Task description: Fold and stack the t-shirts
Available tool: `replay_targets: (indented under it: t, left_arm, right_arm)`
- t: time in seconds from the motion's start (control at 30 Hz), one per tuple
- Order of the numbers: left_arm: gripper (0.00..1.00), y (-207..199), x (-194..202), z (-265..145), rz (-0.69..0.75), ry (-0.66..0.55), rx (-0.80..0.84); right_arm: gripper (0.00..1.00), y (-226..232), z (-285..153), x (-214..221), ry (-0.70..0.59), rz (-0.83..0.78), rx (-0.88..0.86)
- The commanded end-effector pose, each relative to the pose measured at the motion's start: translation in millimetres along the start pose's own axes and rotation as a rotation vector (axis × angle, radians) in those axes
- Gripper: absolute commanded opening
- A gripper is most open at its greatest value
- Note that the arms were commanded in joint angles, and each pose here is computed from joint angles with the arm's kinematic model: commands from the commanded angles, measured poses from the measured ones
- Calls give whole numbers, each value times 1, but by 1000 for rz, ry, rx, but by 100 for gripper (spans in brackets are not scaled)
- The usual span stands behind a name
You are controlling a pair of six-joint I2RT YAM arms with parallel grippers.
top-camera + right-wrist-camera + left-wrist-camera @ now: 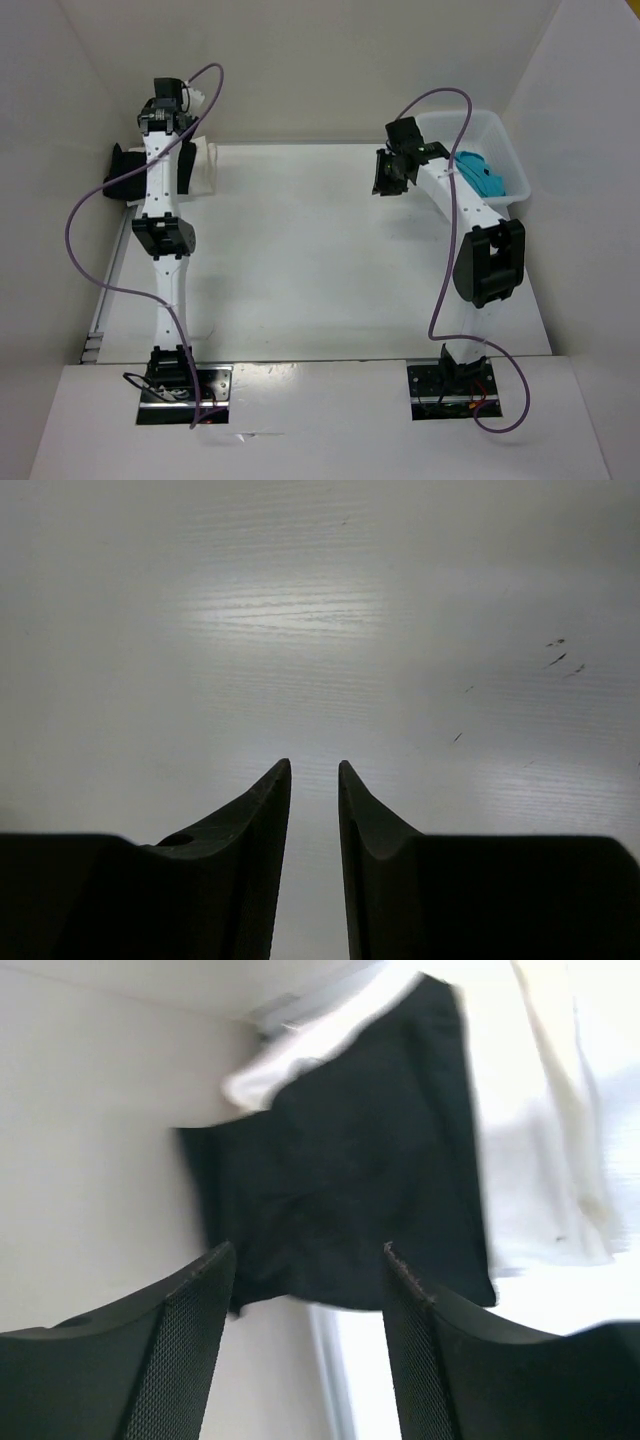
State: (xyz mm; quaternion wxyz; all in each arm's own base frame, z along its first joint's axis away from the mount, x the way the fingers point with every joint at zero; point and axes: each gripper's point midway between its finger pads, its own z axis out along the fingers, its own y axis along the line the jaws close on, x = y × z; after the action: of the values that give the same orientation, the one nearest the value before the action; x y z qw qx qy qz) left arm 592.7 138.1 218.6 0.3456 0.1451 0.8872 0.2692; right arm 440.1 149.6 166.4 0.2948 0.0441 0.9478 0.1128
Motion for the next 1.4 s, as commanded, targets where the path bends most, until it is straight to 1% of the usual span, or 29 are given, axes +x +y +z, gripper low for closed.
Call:
replay_targets:
  t: [0.0, 0.03, 0.07, 0.2, 0.23, 0.37, 0.47, 0.5, 0.6, 0.67, 0.7, 0.83, 0.93, 0.97, 1.03, 1.27, 1.37]
  left_arm:
    - [66, -28, 51, 43, -22, 145, 73]
    - [66, -32, 49, 44, -36, 134, 92]
    - [66, -36, 57, 50, -40, 148, 119]
    - [66, -62, 56, 51, -53, 123, 246]
    - [69, -75, 52, 54, -59, 98, 307]
    - [73, -96, 44, 48, -73, 47, 430]
    - [73, -105, 50, 56, -72, 61, 451]
    - [73, -106, 59, 60, -77, 83, 457]
    - [73, -114, 61, 61, -88, 88, 490]
    - [73, -112, 60, 63, -88, 85, 477]
    - [73, -112, 66, 67, -82, 108, 458]
    - [73, -109, 73, 78, -74, 132, 414]
    - [68, -105, 74, 79, -83, 137, 390]
    - [68, -99, 78, 81, -88, 146, 376]
    - [66, -99, 78, 81, -88, 146, 376]
    - [64, -83, 60, 63, -107, 85, 378]
    - [61, -78, 63, 64, -103, 101, 349]
  right_arm:
    - [32, 2, 7, 10, 20, -16, -3]
    - [32, 1, 6, 13, 23, -16, -2]
    - [32, 1, 6, 13, 23, -16, -2]
    - [32, -3, 13, 21, 45, -16, 7]
    - [32, -3, 13, 21, 45, -16, 7]
    - [32, -3, 13, 21, 45, -16, 7]
    - [32, -6, 17, 29, 66, -15, 16]
    - [32, -10, 19, 34, 75, -16, 29]
    - [32, -15, 21, 41, 86, -25, 43]
    - [32, -17, 20, 44, 89, -25, 44]
    - [32, -17, 20, 44, 89, -25, 44]
    - [32, -16, 22, 42, 89, -34, 44]
    - [32, -17, 23, 43, 98, -34, 47]
    - [32, -15, 22, 39, 88, -34, 44]
    - [32, -16, 25, 41, 98, -34, 47]
    - [32, -16, 26, 45, 110, -33, 42]
    - [32, -16, 26, 45, 110, -33, 42]
